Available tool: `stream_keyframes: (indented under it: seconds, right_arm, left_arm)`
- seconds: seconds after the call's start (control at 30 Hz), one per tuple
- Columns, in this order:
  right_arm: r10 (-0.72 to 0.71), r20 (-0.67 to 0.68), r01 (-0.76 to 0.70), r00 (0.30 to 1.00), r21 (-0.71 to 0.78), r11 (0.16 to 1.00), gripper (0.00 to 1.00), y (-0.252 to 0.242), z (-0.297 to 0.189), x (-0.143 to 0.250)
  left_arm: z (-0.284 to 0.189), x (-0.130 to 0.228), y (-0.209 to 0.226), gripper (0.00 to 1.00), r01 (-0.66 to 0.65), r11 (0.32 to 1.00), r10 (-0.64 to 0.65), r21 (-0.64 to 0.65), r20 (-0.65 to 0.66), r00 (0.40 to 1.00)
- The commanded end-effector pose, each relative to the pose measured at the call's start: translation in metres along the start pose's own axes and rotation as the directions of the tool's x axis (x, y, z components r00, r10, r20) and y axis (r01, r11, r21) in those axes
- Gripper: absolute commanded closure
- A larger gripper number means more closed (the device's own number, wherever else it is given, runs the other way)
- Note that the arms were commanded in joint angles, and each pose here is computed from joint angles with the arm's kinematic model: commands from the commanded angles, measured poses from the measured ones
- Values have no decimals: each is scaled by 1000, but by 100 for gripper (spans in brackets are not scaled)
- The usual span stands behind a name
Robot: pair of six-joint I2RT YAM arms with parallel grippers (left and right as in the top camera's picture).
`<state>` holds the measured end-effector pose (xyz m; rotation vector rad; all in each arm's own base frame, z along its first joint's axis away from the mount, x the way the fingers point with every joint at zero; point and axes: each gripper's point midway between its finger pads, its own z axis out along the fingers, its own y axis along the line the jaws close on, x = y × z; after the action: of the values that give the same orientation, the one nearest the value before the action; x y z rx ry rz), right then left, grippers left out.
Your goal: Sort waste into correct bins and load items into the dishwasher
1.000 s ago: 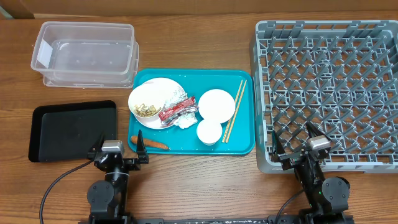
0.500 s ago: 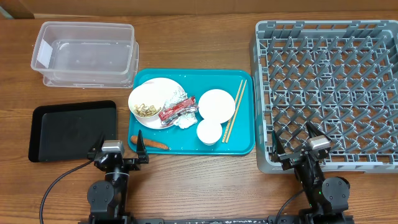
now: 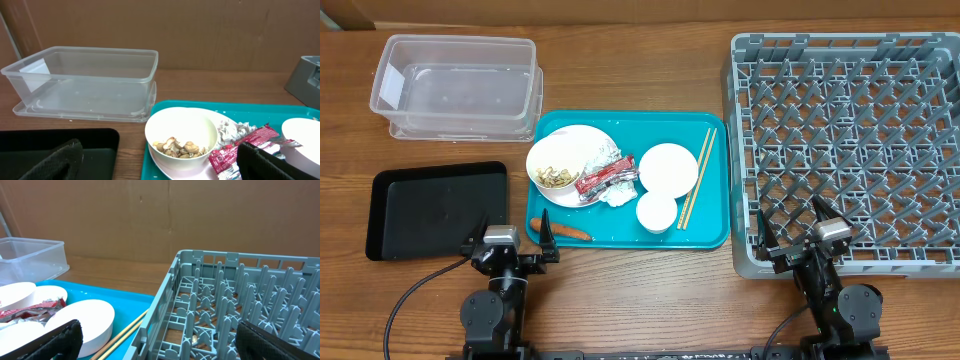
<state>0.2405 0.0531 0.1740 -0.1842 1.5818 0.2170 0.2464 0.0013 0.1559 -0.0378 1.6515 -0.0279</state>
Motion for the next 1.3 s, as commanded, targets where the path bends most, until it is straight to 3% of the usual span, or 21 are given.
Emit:
stream_keyframes:
  seconds: [0.0, 0.33, 0.47, 0.67, 0.9, 1.1, 1.27]
  right_arm:
    - [-1, 6, 1, 1000, 1, 1000, 0, -1, 0, 1]
    - [2, 16, -3, 1000, 18, 1000, 0, -3, -1, -5]
    - [116, 30, -119, 993, 101, 988, 0, -17, -6, -16]
    - [234, -21, -229, 972, 124, 965, 0, -17, -16, -33]
    - [254, -135, -234, 958, 154, 960, 0, -16, -19, -56]
    - [280, -329, -224, 902, 199, 954, 0, -17, -6, -71]
    - [308, -528, -200, 792, 253, 947, 0, -17, 1, -62]
  left_arm:
    - [0, 0, 1, 0, -13, 1000, 13, -3, 6, 1000]
    - [-1, -6, -3, 0, 63, 998, -63, 20, 15, 998]
    - [-5, -17, -3, 0, 103, 994, -103, 22, 22, 994]
    - [-13, -31, -5, 0, 119, 993, -118, 18, -52, 992]
    - [-10, -58, -21, 0, 134, 988, -119, 83, -162, 980]
    - [6, -74, -34, 0, 188, 977, -131, 105, -402, 906]
    - [6, -81, -42, 0, 235, 969, -138, 74, -629, 765]
